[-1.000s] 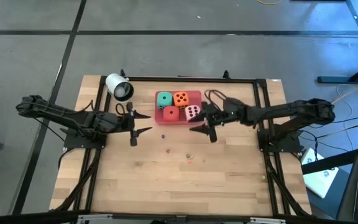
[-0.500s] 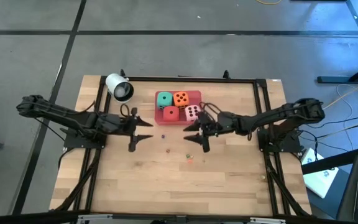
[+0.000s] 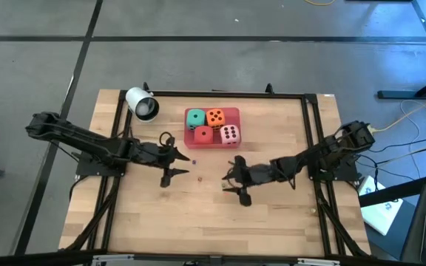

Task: Pick & Place Dice
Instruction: Put the small yellow dice into the pink bin

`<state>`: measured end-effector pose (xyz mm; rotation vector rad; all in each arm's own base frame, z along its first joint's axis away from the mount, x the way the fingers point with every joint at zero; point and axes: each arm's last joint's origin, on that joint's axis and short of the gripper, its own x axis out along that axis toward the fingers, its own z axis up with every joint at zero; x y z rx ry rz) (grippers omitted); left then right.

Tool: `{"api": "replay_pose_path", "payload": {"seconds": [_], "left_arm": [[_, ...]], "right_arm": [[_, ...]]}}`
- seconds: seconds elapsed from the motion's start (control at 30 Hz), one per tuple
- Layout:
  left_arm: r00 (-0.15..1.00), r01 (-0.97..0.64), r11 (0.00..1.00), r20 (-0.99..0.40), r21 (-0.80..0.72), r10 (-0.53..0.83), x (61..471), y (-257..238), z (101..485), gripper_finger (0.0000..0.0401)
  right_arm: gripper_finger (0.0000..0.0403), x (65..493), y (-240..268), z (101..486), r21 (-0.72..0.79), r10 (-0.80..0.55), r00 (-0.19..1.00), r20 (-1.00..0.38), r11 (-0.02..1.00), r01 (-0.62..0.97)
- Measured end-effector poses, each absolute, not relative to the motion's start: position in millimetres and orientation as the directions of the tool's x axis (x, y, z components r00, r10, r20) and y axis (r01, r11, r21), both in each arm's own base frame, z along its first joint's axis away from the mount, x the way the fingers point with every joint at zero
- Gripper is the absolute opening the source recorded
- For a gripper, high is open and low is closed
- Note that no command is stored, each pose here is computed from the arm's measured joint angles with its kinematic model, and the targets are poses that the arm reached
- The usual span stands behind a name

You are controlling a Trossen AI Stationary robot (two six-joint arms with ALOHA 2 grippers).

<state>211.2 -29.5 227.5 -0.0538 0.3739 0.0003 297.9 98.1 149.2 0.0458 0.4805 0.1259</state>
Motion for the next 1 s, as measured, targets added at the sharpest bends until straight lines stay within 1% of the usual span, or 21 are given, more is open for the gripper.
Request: {"api": "replay_pose_path", "payload": {"seconds": [0.17,0.5,0.73,0.87,1.0], "left_arm": [[0.941,0.014,0.998,-0.336,-0.06,-0.034,221.7,-35.3,223.3,0.021],[0.945,0.013,0.995,-0.324,-0.099,-0.045,230.3,-40.4,217.4,0.021],[0.945,0.008,0.994,-0.324,-0.108,-0.042,231.7,-40.6,216.1,0.021],[0.945,0.007,0.994,-0.325,-0.108,-0.042,231.6,-40.5,216.0,0.021],[0.945,0.007,0.994,-0.326,-0.106,-0.041,231.6,-40.5,216.0,0.021]], "right_arm": [[0.0207,288.8,110.4,139.5,-0.015,0.056,0.849,-0.525,0.997,-0.075],[0.0207,264.6,105.9,114.1,0.015,0.025,0.796,-0.605,1.0,-0.021],[0.0207,264.9,104.3,107.3,-0.028,-0.024,0.792,-0.61,1.0,0.009],[0.0207,267.8,105.2,99.6,-0.038,-0.029,0.776,-0.63,0.999,0.006],[0.0207,273.6,107.8,97.2,-0.042,-0.02,0.783,-0.622,0.999,-0.008]]}}
